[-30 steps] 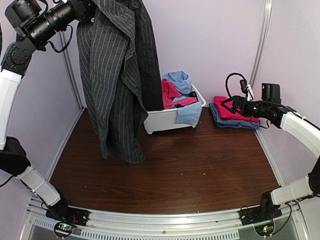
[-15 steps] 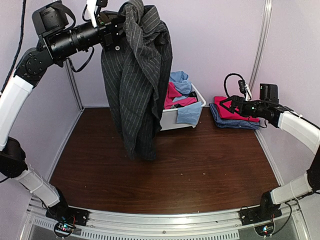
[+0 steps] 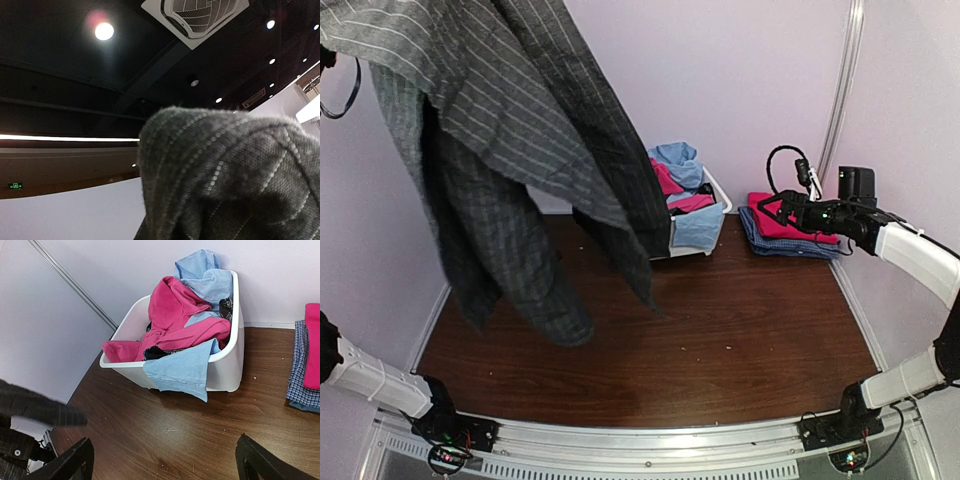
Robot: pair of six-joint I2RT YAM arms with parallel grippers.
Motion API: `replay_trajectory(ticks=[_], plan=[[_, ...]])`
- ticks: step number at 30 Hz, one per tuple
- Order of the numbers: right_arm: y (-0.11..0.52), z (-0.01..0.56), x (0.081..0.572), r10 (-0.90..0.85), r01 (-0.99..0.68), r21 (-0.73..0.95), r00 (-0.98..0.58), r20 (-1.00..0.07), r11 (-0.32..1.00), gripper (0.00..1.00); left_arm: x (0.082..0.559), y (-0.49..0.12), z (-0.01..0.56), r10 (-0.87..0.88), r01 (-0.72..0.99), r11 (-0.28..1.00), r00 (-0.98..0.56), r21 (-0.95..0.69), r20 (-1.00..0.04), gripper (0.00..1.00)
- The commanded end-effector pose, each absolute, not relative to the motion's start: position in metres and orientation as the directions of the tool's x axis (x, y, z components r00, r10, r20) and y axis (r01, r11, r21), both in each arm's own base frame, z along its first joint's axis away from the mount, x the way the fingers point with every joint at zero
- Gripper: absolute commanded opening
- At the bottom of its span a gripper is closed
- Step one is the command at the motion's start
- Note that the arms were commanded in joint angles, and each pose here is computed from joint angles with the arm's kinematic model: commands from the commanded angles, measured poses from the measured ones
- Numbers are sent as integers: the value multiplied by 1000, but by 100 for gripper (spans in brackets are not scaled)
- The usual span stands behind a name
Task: Fold and stack the mixed laundry pile
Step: Place the crumpled shirt at the center of the board.
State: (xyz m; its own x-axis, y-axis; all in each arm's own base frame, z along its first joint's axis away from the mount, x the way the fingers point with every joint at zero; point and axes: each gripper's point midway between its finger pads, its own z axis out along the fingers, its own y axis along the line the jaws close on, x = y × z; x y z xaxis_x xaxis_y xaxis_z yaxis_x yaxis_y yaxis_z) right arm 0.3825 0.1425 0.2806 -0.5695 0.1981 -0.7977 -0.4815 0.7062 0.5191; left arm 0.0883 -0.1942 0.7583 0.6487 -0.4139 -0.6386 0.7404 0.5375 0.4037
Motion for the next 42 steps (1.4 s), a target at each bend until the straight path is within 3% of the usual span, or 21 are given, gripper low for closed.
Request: replay_trajectory(ticks=[1,5,10,15,18,20,23,24,25,29,35,42], plan=[[148,292,385,201,-513,513,-545,-814,688,99,138,-235,739,-337,735,566,620,374,-708,0],[148,289,384,202,-509,516,-550,-811,688,99,201,-270,699,-183,677,653,576,339,-797,0],[145,288,382,200,-497,504,-543,-816,707,99,246,-335,635,-4,673,617,521,408,-853,0],[114,295,384,258,-413,499,-512,-819,762,100,230,-447,548,140,755,415,498,508,-856,0],[72,295,385,332,-295,504,-477,-813,812,100,210,-516,456,279,819,237,457,522,-845,1],[51,292,382,363,-235,503,-456,-813,831,100,203,-541,386,402,862,126,408,491,-820,34],[40,282,377,343,-208,480,-472,-812,852,100,214,-540,321,509,913,129,275,388,-816,71],[44,278,376,333,-226,486,-489,-806,844,100,224,-531,319,498,920,166,234,356,-835,94],[49,274,374,329,-245,499,-507,-797,831,100,232,-522,318,476,928,203,184,311,-860,97],[73,253,369,294,-285,522,-572,-766,804,97,269,-461,307,359,924,365,-25,116,-933,98],[139,206,339,125,-366,511,-706,-697,778,94,325,-376,201,391,773,633,-378,-53,-839,98],[184,133,296,-30,-362,484,-823,-567,797,91,337,-368,126,451,739,670,-477,-67,-755,93]])
